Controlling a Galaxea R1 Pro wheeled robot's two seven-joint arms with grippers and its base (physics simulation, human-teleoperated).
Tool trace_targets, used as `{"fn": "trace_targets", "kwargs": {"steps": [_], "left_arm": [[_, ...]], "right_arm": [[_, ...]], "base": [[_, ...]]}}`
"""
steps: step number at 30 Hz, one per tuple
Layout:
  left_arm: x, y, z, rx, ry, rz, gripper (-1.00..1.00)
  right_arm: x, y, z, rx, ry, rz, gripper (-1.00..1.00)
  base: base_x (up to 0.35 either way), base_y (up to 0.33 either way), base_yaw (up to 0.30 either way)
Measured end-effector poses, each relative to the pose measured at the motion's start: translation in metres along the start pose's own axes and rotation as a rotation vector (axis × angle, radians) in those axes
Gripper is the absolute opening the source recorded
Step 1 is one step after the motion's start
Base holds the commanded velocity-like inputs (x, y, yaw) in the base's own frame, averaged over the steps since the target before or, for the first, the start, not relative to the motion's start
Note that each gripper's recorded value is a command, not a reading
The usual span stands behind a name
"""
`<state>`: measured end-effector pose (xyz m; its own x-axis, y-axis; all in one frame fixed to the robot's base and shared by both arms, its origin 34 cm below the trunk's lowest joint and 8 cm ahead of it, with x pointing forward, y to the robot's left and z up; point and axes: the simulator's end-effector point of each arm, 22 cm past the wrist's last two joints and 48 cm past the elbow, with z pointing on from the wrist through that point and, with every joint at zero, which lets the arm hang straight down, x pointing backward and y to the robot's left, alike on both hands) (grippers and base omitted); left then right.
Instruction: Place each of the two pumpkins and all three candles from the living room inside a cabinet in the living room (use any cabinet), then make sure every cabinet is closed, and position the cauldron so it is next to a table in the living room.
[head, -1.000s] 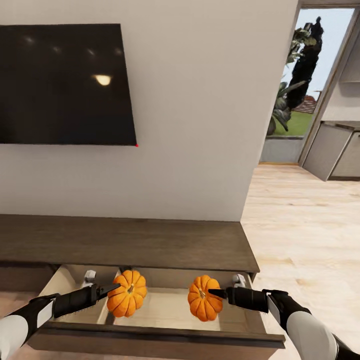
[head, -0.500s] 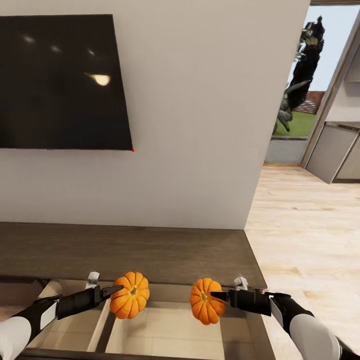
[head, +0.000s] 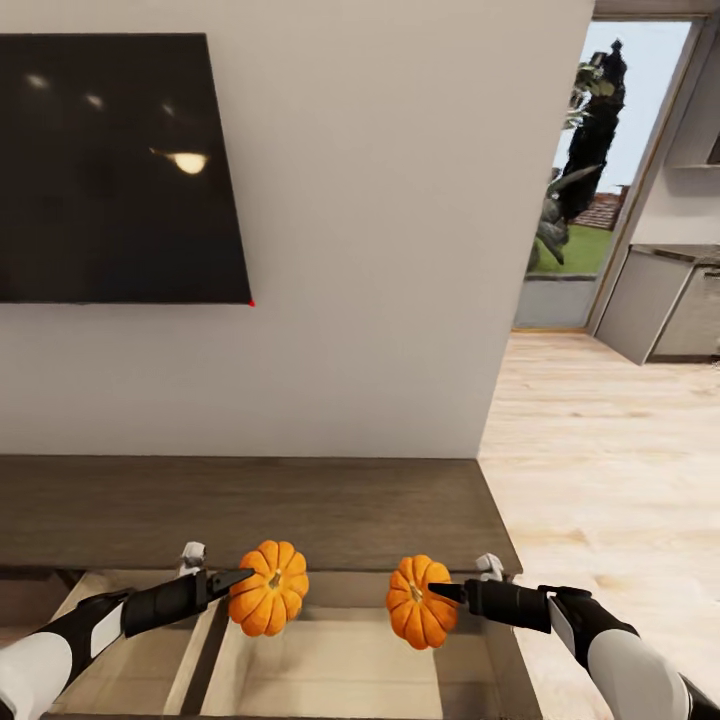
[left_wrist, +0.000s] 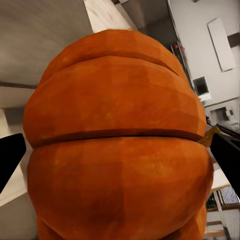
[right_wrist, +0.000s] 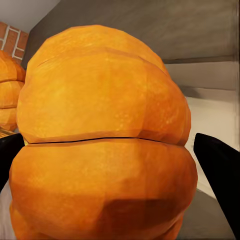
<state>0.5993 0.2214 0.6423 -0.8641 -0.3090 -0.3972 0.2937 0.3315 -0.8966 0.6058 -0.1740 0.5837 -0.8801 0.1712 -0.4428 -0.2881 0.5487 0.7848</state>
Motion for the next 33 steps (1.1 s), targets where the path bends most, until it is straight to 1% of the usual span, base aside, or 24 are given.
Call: {"fn": "trace_targets", "kwargs": {"steps": [5,8,15,25,33], "left_arm": [[-0.0014,-0.0027,0.0003,0.003,-0.002,0.005,-1.00],[-0.0018,-0.0038,0.0010,0.005,-0.003,0.007,-1.00],[0.0008,-0.0070,0.0081,0.016,0.001,0.005,-1.00],[0.0012,-0.0068,0.0086,0.015,0.001,0.003,-1.00],[0.0040,-0.0027,0.0091,0.012,0.005,-0.006,-1.00]], "right_arm": [[-0.0021,0.0020,-0.0009,-0.001,-0.003,-0.005,-1.00],[-0.0028,0.0026,-0.0013,-0.001,-0.004,-0.007,-1.00],[-0.0026,0.0032,-0.0001,0.000,-0.004,-0.007,-1.00],[-0.0025,0.0032,0.0006,0.001,-0.004,-0.007,-1.00],[0.0023,-0.0001,0.0035,0.005,0.004,0.002,-1.00]], "base": [[0.000,0.000,-0.202],[0.000,0.000,-0.077],[0.000,0.000,-0.010],[0.000,0.000,0.000],[0.000,0.000,0.000]]}}
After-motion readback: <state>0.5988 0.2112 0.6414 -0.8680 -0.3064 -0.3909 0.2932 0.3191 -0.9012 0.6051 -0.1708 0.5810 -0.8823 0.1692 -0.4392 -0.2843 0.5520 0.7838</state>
